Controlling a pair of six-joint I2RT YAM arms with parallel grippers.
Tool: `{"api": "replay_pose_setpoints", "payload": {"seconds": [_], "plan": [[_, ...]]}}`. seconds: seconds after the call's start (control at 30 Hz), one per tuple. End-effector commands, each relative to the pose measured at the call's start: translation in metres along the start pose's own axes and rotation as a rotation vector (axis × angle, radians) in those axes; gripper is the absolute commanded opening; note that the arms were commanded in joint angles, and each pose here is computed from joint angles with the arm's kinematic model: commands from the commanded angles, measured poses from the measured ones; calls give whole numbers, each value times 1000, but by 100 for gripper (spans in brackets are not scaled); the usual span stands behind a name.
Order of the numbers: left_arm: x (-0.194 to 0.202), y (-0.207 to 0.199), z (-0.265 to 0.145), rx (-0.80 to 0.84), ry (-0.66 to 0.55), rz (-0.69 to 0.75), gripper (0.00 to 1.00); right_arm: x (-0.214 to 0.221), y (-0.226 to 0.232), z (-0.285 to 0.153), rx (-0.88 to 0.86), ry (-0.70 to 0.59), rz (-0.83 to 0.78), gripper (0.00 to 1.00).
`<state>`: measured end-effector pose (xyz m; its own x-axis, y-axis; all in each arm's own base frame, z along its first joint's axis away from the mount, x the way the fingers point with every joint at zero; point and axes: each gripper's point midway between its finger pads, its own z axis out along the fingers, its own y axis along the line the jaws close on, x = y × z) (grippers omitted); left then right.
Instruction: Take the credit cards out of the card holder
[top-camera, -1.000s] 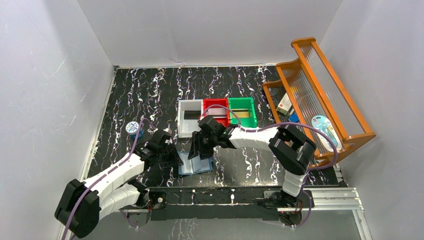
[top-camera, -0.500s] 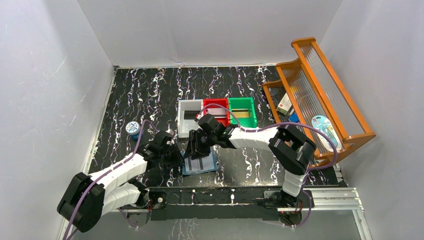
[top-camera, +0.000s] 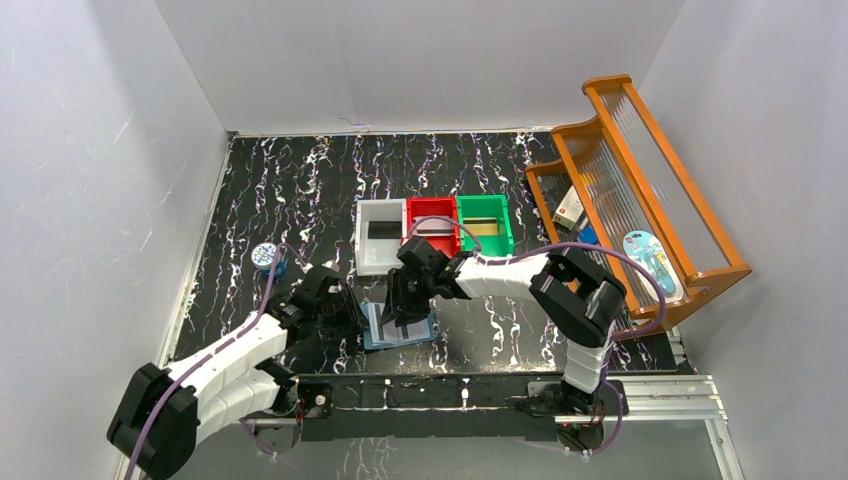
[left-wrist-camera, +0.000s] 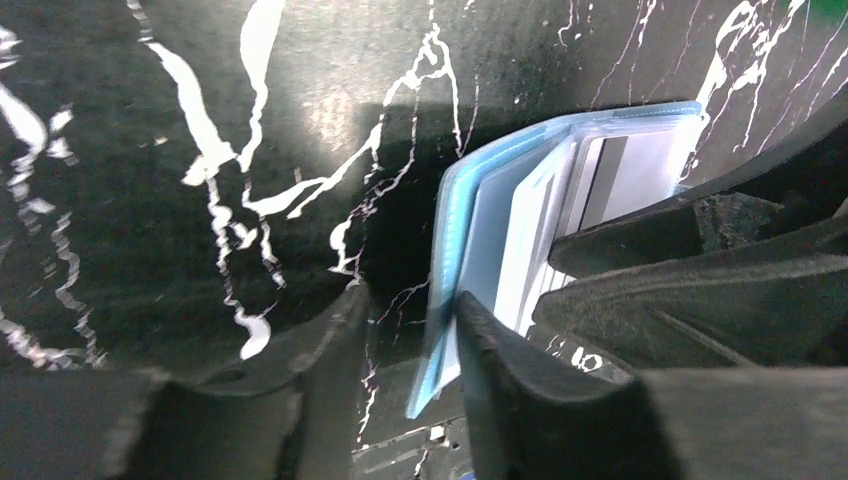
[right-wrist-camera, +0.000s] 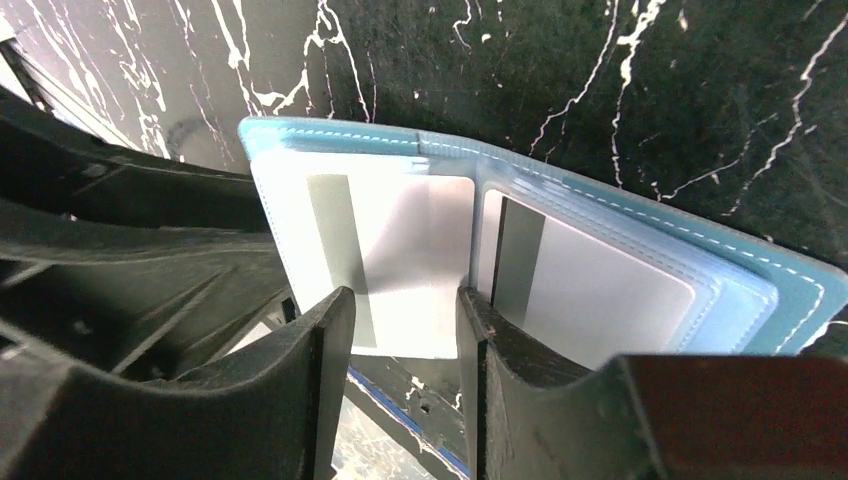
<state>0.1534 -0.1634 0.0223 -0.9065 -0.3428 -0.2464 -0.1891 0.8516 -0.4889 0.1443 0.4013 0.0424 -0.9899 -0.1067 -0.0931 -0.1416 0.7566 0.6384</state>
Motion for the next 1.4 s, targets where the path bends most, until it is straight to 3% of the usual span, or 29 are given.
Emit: {"api": "replay_pose_setpoints", "payload": {"seconds": [0.0, 0.27, 0.57, 0.9, 1.03, 1.37], "plan": [[-14, 8, -25, -81, -80, 5, 41, -1, -5, -2, 35, -17, -18, 50], [-35, -9, -47, -46, -168, 45, 51, -9, 5, -9, 22, -46, -50, 50], [-10, -41, -22, 131, 20, 142, 50, -13, 11, -12, 10, -61, -64, 50], [4, -18, -6, 63, 77, 117, 16, -12, 13, -15, 0, -64, -61, 50], [8, -13, -1, 57, 86, 111, 11, -14, 19, -20, -69, -70, -30, 51], [15, 0, 7, 24, 103, 107, 4, -10, -9, -17, 41, -68, -2, 53]]}}
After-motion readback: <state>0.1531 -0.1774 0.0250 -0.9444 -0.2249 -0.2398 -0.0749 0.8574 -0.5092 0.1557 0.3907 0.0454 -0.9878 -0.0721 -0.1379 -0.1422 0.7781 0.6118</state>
